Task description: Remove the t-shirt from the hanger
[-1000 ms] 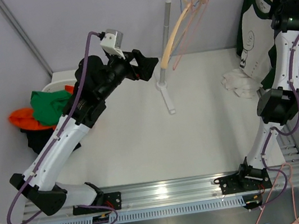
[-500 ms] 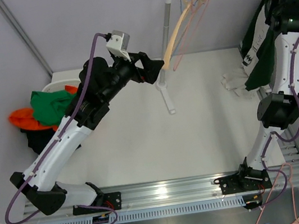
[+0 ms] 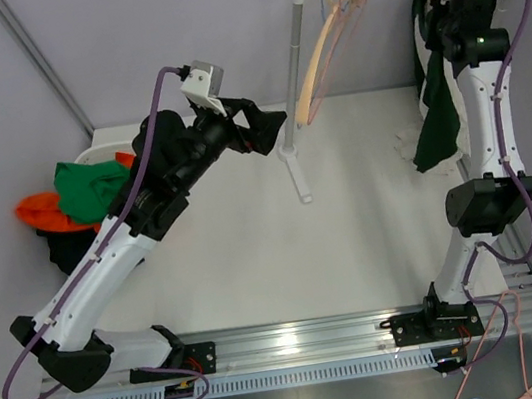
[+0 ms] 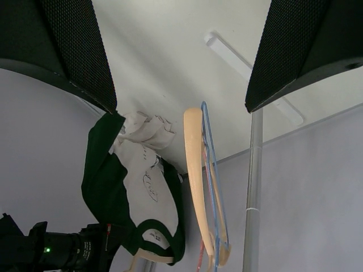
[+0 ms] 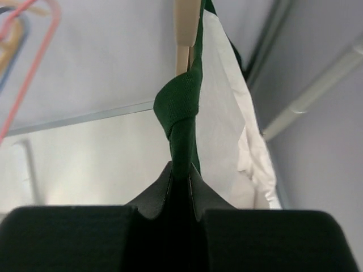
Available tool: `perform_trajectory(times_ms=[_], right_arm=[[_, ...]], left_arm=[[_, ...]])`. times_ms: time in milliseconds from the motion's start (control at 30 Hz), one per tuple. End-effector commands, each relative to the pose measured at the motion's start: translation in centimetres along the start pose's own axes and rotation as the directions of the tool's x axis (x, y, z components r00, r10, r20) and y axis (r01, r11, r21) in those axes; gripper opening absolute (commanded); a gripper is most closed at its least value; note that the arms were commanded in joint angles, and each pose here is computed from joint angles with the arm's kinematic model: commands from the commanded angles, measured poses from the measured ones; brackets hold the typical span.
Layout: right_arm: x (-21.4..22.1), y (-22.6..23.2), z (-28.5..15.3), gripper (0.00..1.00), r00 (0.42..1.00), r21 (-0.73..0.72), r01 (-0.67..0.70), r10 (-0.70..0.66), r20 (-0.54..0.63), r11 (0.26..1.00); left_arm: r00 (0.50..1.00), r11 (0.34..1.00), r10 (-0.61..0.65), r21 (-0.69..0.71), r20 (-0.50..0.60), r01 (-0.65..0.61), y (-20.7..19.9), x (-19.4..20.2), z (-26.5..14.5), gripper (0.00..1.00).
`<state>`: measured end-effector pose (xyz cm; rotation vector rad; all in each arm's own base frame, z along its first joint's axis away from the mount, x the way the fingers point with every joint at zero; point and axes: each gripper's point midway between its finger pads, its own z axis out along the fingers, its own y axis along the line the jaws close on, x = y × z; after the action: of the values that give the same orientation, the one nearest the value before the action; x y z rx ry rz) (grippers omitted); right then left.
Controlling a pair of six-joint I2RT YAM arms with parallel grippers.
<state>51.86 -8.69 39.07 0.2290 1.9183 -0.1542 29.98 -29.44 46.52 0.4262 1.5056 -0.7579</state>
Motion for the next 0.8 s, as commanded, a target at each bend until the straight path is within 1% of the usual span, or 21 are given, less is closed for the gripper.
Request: perform_trajectory(times_ms=[0, 33, 67, 133, 200, 300, 400, 467, 500, 533, 567, 633, 667, 767], right_arm=[[-2.6, 4.4, -3.8, 0.00, 0.997, -0.104, 0.017, -0.009, 0.080, 0.994], [-2.2, 5.3, -3.8, 0.00, 0.997, -0.117, 0.025, -0.016, 0.071, 0.993], [-1.9, 7.0, -4.0, 0.00, 0.997, -0.162, 0.035, -0.024, 0.068, 0.986], [-1.8, 8.0, -4.4, 0.00, 0.998, -0.207, 0.017, -0.004, 0.063, 0.978], [-1.5, 11.2, -5.4, 0.00, 0.999, -0.325, 0.012, 0.005, 0.051, 0.946], [-1.3, 14.1, -7.0, 0.00, 0.999, -0.423, 0.022, -0.003, 0.045, 0.906], [-1.0, 15.6, -8.0, 0.00, 0.999, -0.449, 0.041, -0.022, 0.047, 0.893], [-1.3, 15.6, -8.8, 0.00, 0.999, -0.461, 0.035, -0.013, 0.052, 0.887], [-1.3, 15.6, -8.9, 0.03, 0.999, -0.459, 0.032, -0.010, 0.051, 0.888], [-1.4, 15.5, -9.1, 0.11, 0.999, -0.455, 0.030, -0.007, 0.052, 0.890], [-1.6, 15.1, -9.4, 0.33, 0.998, -0.438, 0.027, -0.001, 0.058, 0.899], [-1.2, 14.9, -9.7, 0.49, 0.999, -0.433, 0.026, -0.008, 0.043, 0.901], [-1.2, 14.7, -10.0, 0.61, 0.999, -0.424, 0.031, -0.014, 0.042, 0.905], [-0.1, 14.3, -10.4, 0.65, 1.000, -0.407, 0.029, -0.027, 0.011, 0.913]], left_arm=[[0.999, 1.000, 0.008, 0.003, 0.044, -0.008, -0.4, -1.1, -1.1, 0.99], [0.999, 1.000, 0.007, 0.002, 0.039, -0.007, -0.3, -0.6, -1.1, 0.99], [0.999, 1.000, 0.005, 0.002, 0.045, -0.005, -0.3, -0.8, -1.4, 1.00], [0.999, 1.000, 0.003, -0.003, 0.043, -0.003, -0.2, -0.4, -1.6, 0.99], [0.999, 1.000, 0.005, -0.003, 0.046, -0.005, -0.2, -0.4, -1.9, 0.99], [0.999, 1.000, 0.002, -0.007, 0.044, -0.001, 0.0, 0.0, -2.0, 0.99], [0.999, 1.000, -0.003, -0.004, 0.045, 0.003, -0.1, 0.1, -2.1, 0.99], [0.999, 1.000, -0.004, -0.005, 0.041, 0.004, 0.0, 0.4, -2.2, 1.00], [0.999, 1.000, -0.004, -0.008, 0.035, 0.004, 0.1, 0.7, -2.3, 1.00], [0.999, 1.000, -0.006, -0.008, 0.038, 0.006, 0.1, 0.7, -2.5, 0.99], [0.999, 1.000, -0.006, -0.010, 0.043, 0.006, 0.1, 0.6, -2.6, 0.99], [0.999, 1.000, -0.010, -0.013, 0.044, 0.011, 0.2, 1.0, -2.8, 0.99], [0.999, 1.000, -0.014, -0.012, 0.047, 0.014, 0.2, 0.9, -2.9, 0.99], [0.999, 1.000, -0.019, -0.011, 0.039, 0.020, 0.3, 1.5, -3.0, 1.00]])
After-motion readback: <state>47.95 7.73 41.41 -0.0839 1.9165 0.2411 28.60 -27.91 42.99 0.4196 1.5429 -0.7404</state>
